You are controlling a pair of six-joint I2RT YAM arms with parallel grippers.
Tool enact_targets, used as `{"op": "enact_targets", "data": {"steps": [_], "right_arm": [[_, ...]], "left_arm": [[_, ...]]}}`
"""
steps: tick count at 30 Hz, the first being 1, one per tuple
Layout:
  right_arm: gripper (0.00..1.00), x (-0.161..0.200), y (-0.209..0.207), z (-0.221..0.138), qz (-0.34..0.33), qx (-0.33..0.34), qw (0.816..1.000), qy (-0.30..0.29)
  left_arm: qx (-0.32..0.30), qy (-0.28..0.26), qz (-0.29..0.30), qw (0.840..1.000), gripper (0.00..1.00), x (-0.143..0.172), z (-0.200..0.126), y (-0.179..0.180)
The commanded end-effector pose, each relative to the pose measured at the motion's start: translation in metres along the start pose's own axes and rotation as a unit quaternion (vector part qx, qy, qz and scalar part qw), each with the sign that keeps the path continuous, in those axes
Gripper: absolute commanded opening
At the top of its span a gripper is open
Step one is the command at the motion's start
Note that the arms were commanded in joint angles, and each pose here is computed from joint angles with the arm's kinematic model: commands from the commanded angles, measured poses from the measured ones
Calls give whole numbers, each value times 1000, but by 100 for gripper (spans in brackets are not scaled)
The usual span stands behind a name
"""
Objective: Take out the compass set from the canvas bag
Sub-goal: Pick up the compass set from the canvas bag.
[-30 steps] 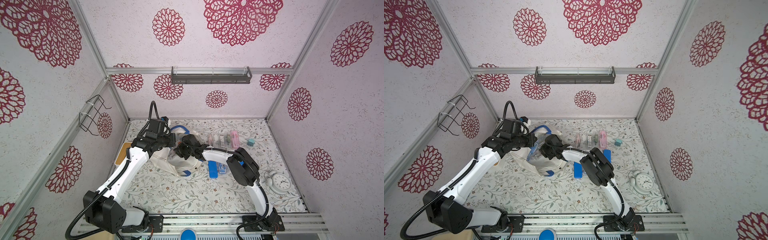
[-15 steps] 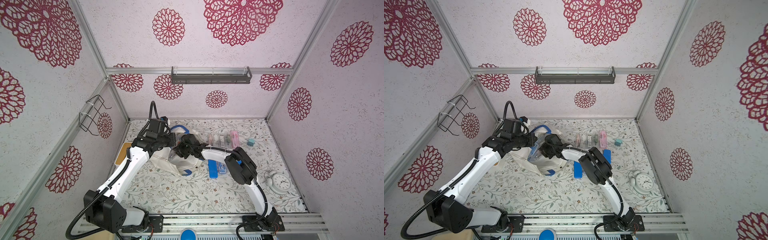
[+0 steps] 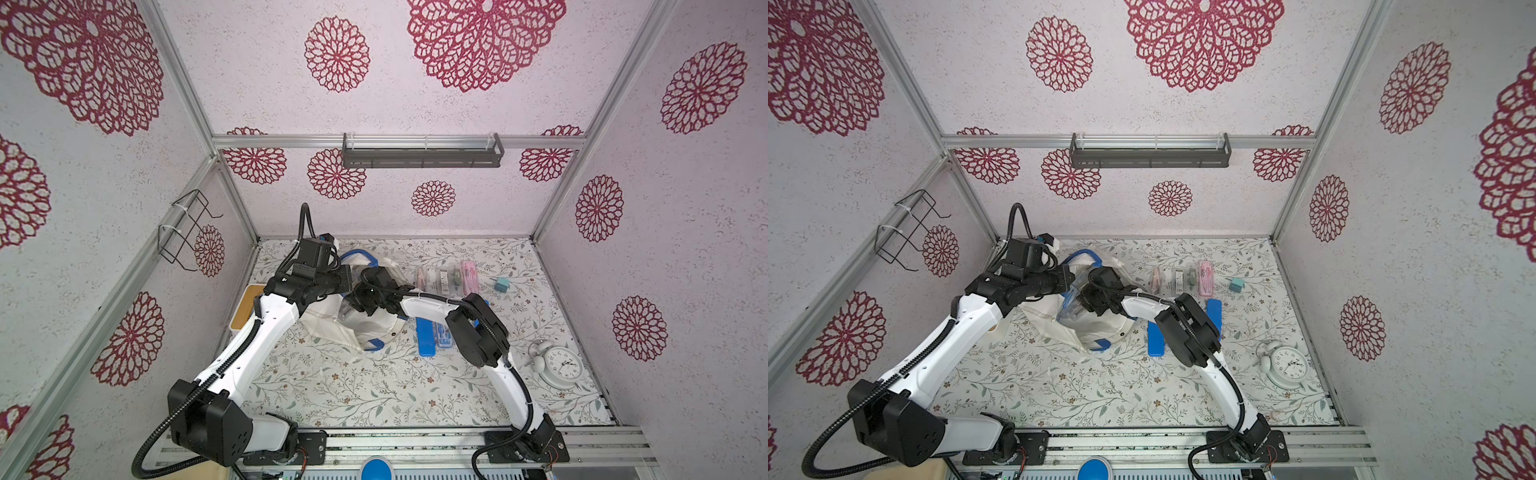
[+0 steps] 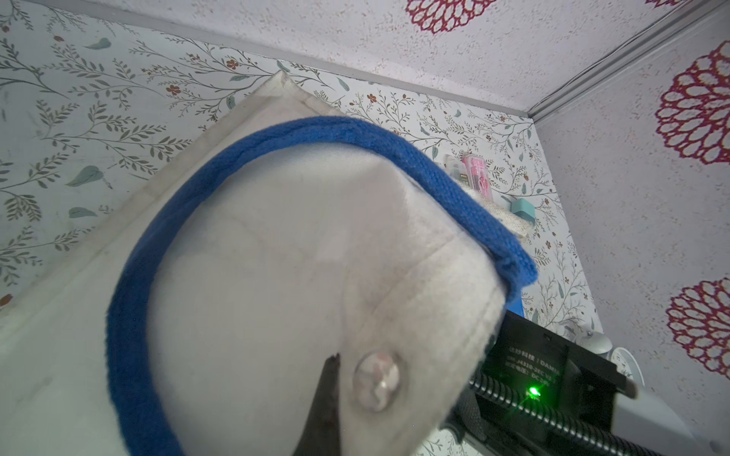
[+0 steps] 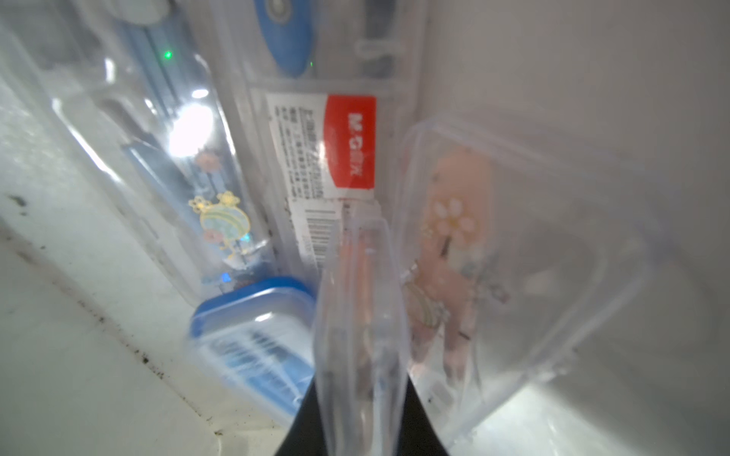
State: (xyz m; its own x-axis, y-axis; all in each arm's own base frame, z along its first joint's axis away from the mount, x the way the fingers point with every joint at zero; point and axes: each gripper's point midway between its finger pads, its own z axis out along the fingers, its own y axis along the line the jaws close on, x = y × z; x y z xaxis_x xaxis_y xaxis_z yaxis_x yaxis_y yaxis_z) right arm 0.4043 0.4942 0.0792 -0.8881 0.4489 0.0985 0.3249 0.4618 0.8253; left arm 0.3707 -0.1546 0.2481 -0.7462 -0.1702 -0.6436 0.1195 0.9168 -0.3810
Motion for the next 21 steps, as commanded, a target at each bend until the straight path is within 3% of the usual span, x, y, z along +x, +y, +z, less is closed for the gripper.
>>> {"op": "enact_targets", "data": {"steps": [1,9,13,18,21], "right_arm": [[12,3,58,-54,-65,-41,997,-7],[10,20,54,-128,-183,12,983,-14],[10,18,61,-166,-240,5,970,-32],[10,-7,72,-231,-306,-19,948,-85],[11,-32,63,-263,-307,-31,946,-102]], "left_arm": [[-7,-34,-3,999,0,-15,-11,-2],[-51,-29,-26,998,0,-23,-1,30],[-62,-29,-34,997,0,-28,0,44],[-68,-35,-46,996,0,-36,-4,59],[-68,-38,-46,996,0,-40,-7,62]]}}
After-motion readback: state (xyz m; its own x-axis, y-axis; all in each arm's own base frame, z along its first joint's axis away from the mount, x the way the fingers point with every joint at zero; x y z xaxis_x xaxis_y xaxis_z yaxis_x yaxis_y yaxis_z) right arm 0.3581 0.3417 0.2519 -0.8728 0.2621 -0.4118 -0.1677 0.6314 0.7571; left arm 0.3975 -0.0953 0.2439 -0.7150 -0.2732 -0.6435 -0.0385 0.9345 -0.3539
